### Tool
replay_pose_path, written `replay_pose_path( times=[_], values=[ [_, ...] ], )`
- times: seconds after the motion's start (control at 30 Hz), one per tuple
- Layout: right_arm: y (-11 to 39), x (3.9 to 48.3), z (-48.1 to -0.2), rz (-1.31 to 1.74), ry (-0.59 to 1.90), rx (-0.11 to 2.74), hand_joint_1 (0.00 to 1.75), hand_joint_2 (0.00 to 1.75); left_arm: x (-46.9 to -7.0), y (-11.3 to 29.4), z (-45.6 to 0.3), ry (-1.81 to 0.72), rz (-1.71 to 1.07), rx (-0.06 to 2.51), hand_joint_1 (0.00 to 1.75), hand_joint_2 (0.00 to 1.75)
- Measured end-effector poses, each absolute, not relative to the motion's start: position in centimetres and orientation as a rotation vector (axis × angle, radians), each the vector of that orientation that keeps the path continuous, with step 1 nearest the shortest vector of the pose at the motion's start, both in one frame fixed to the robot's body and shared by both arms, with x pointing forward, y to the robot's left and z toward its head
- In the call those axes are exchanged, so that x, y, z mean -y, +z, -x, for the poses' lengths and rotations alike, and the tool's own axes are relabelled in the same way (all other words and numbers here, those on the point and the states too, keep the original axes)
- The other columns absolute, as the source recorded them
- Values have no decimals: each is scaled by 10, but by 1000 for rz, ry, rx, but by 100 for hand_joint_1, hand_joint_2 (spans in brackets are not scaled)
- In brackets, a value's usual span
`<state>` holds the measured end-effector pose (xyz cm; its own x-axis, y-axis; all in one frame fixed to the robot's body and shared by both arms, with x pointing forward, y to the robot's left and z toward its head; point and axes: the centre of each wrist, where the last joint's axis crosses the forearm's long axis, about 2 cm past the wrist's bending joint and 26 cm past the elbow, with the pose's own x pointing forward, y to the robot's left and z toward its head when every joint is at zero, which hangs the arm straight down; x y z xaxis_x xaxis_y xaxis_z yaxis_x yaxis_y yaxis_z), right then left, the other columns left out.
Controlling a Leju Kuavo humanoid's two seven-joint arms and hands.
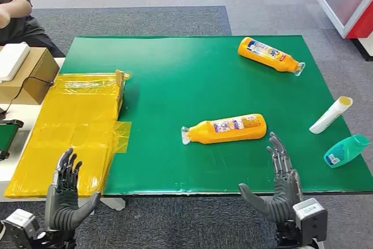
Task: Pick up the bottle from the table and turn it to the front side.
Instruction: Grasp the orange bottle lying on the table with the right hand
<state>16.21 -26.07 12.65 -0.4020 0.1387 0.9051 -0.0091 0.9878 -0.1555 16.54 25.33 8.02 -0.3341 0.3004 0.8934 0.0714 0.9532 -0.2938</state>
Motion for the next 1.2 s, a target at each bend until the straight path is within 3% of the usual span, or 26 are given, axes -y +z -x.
replay_pose_path(
  times=[0.5,0.83,1.2],
  values=[
    [136,239,-177,176,239,1972,0,175,-274,74,-156,270,209,1904,0,175],
    [125,259,-204,639,727,1534,0,175,-278,62,-151,127,209,1868,0,175],
    [147,298,-297,846,1037,1340,0,175,-277,57,-172,135,226,1925,0,175]
  ],
)
